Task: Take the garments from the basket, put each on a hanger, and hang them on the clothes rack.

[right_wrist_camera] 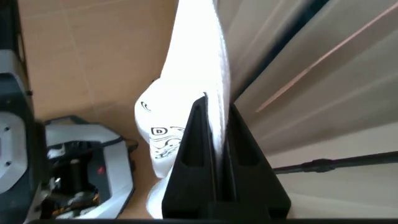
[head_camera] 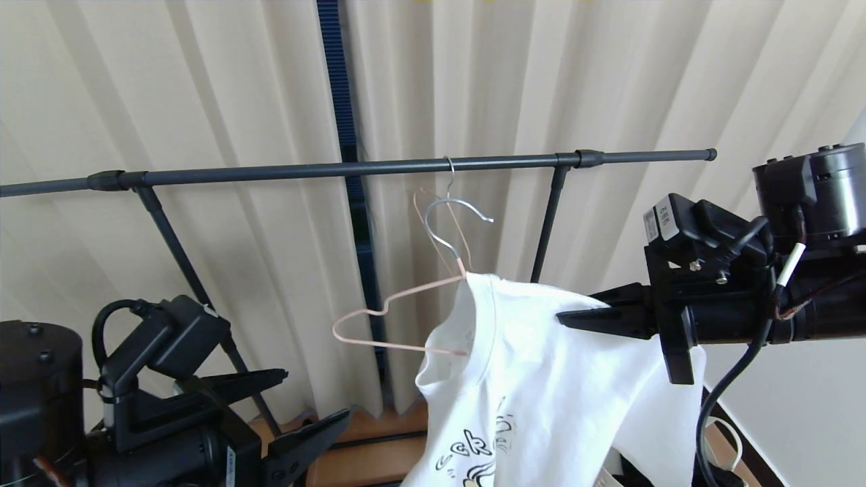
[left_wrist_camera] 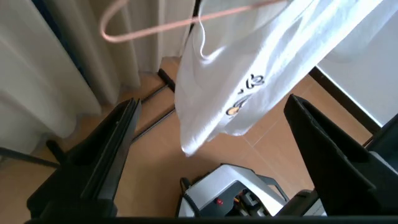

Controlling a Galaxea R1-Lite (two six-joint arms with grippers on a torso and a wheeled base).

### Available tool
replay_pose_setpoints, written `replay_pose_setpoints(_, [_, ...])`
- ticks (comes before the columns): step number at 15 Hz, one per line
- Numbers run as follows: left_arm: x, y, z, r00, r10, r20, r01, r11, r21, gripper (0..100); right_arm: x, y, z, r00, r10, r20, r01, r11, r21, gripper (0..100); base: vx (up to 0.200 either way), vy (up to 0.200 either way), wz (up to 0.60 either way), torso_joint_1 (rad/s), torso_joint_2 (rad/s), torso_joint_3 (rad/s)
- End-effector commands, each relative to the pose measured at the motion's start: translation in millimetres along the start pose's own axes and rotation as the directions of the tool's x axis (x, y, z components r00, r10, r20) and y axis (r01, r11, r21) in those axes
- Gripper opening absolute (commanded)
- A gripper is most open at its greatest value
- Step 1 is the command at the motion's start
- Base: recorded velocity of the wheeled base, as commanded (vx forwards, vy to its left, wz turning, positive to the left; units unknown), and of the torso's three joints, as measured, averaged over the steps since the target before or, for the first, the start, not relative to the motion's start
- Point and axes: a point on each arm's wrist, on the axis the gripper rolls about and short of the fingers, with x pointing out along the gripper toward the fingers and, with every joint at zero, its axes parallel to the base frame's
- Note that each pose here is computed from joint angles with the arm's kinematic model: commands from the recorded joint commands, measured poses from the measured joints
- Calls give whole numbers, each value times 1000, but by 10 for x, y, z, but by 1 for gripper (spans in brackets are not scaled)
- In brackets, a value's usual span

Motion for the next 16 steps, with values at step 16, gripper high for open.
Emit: replay_pose_setpoints(16, [1272,-538,-191,959,16,-284,-29,999,-43,100,-113,221,-25,998,-47,32,44,996,78,0,0,0,0,0,0,0])
